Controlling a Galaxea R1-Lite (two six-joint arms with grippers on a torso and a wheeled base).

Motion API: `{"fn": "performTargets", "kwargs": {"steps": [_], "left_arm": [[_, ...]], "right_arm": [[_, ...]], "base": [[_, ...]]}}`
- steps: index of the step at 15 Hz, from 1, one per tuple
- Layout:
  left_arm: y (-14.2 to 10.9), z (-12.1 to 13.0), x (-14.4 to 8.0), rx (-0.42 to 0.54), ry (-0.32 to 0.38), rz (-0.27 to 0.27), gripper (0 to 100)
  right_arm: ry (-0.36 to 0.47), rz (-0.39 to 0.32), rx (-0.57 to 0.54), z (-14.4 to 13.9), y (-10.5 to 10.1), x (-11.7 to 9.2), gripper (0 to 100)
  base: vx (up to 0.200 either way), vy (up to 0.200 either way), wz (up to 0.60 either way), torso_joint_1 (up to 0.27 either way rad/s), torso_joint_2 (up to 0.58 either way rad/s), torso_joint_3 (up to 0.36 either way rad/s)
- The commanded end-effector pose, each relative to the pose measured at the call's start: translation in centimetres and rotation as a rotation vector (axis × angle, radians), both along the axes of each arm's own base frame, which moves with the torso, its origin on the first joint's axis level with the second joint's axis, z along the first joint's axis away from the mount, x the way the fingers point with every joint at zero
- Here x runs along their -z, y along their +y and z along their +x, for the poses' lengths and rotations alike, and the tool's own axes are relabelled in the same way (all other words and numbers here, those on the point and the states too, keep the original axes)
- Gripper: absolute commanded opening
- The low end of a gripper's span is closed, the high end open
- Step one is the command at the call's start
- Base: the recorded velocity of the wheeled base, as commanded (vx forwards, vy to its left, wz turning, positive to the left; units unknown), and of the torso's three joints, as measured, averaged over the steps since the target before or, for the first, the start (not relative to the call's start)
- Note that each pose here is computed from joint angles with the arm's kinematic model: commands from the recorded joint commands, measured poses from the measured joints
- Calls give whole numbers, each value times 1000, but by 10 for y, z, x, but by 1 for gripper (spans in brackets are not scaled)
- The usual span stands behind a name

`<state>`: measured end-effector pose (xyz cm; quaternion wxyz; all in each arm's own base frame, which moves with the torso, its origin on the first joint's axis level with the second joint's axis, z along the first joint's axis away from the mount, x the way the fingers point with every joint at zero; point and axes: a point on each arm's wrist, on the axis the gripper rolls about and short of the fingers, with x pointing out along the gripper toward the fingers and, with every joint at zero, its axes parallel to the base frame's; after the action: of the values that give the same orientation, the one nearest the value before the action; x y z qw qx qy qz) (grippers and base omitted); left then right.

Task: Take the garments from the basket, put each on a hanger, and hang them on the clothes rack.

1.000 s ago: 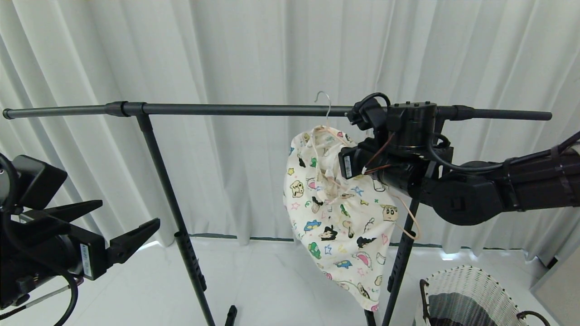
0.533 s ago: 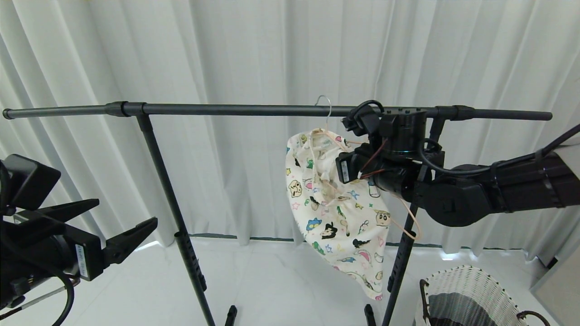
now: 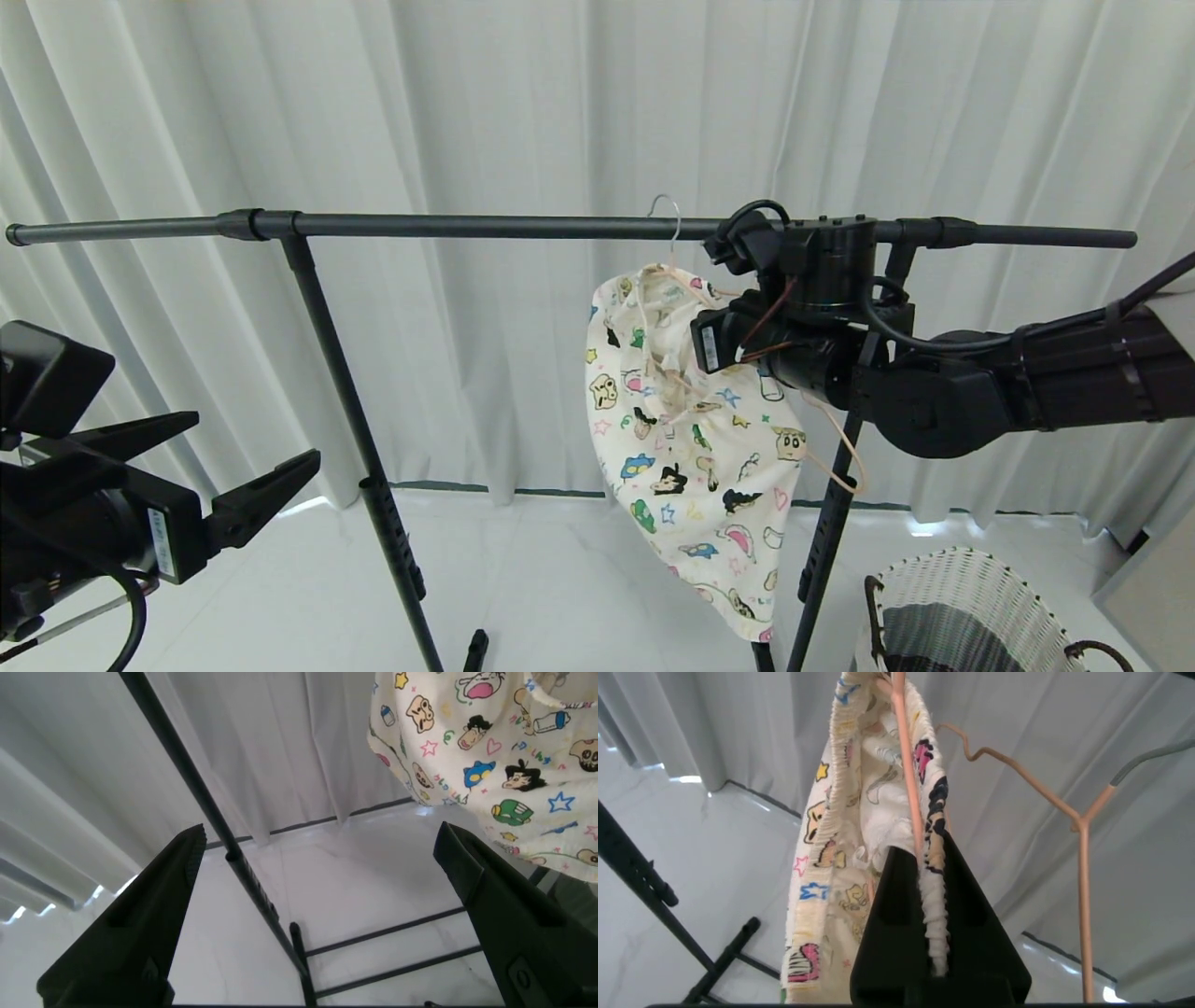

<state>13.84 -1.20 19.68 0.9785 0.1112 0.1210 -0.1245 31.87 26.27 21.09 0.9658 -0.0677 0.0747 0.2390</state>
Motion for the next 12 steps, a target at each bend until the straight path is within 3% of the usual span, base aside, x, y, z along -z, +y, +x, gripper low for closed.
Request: {"fn": "performTargets", "kwargs": {"steps": [1,12], "left_arm": [[0,0,0,0,-1,-1,100],[0,-1,2,0,8,0,100]], "right_arm": [[-1,0,0,0,0,-1,0],[-10,8,18,15,2,0,0]], "base": [[0,0,0,0,0,0],[0,0,0,0,0,0]]}}
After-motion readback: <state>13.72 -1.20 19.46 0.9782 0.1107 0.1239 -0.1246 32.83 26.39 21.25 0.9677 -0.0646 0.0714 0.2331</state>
